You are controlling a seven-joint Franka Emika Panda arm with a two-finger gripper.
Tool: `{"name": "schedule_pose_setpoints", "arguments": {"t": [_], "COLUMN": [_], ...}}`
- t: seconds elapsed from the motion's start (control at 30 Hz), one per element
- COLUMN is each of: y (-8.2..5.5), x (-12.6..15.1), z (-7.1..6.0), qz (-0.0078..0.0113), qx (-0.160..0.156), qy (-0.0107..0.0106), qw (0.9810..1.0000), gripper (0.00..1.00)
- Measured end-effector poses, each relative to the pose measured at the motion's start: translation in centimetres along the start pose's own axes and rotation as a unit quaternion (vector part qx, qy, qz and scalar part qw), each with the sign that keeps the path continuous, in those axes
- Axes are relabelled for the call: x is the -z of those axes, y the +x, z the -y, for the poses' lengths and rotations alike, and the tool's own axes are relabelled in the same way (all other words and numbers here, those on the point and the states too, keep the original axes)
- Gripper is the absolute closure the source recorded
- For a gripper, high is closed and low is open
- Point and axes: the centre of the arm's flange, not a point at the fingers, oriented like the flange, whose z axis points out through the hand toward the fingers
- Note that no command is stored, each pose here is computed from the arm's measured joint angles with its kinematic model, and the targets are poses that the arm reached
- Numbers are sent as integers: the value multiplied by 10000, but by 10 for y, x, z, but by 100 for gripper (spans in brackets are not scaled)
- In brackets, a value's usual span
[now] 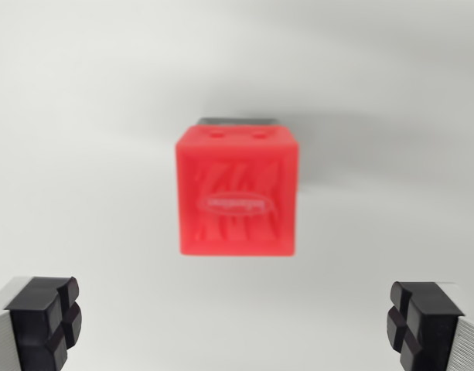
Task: Destack cube
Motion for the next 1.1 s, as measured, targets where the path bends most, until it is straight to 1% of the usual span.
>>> {"name": "schedule_pose_setpoints", "arguments": {"t": [0.03, 0.13, 0.23, 0.33, 0.47, 0.67, 0.73, 0.93, 1.1], "y": [-1, -1, 1, 1, 1, 1, 1, 0, 0], "x": [-3, -13, -27, -39, -56, -77, -83, -98, -107], "z": [1, 2, 1, 1, 1, 1, 0, 0, 0], "qz": [-2, -2, 0, 5, 3, 3, 5, 0, -1], "qx": [12, 13, -4, -8, -3, -3, -3, -1, -1], "qy": [4, 9, 2, -1, 3, 2, -4, -2, -5], "qw": [10000, 10000, 10000, 10000, 10000, 10000, 10000, 10000, 10000], "gripper": [0, 0, 0, 0, 0, 0, 0, 0, 0]}}
